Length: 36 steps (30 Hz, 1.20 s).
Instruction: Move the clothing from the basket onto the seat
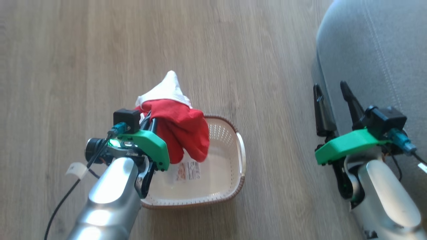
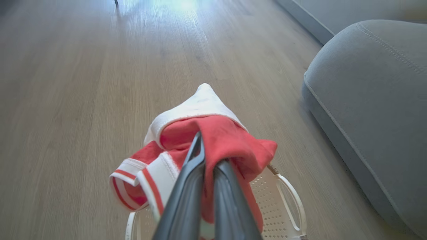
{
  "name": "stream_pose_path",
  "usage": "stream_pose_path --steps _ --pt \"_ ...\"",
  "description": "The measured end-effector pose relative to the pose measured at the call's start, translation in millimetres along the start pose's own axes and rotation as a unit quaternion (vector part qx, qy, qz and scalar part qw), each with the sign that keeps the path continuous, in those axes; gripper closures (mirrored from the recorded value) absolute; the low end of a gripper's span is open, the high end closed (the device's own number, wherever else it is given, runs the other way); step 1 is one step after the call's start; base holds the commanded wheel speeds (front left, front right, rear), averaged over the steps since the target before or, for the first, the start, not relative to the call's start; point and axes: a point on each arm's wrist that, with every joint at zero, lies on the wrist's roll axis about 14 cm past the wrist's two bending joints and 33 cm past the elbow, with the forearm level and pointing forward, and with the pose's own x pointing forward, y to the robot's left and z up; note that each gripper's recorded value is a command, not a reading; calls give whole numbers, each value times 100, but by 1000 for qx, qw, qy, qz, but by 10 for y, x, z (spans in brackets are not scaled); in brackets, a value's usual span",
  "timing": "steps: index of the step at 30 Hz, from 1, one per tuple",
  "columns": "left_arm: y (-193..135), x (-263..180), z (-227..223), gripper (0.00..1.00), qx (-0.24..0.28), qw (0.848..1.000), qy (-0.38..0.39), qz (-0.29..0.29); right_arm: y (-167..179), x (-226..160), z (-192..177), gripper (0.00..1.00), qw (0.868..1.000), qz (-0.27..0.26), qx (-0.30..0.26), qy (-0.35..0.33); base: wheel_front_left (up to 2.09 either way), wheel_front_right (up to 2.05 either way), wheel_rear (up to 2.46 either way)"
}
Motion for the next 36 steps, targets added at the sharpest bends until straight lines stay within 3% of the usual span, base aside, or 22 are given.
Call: stream_pose_path --steps 18,36 --pt "-323 -647 1204 100 8 978 -204 -34 312 -385 135 0 1000 18 14 -13 0 0 0" --pt "-839 -1097 2084 100 15 931 -346 -112 400 -520 -4 0 999 17 30 4 0 0 0"
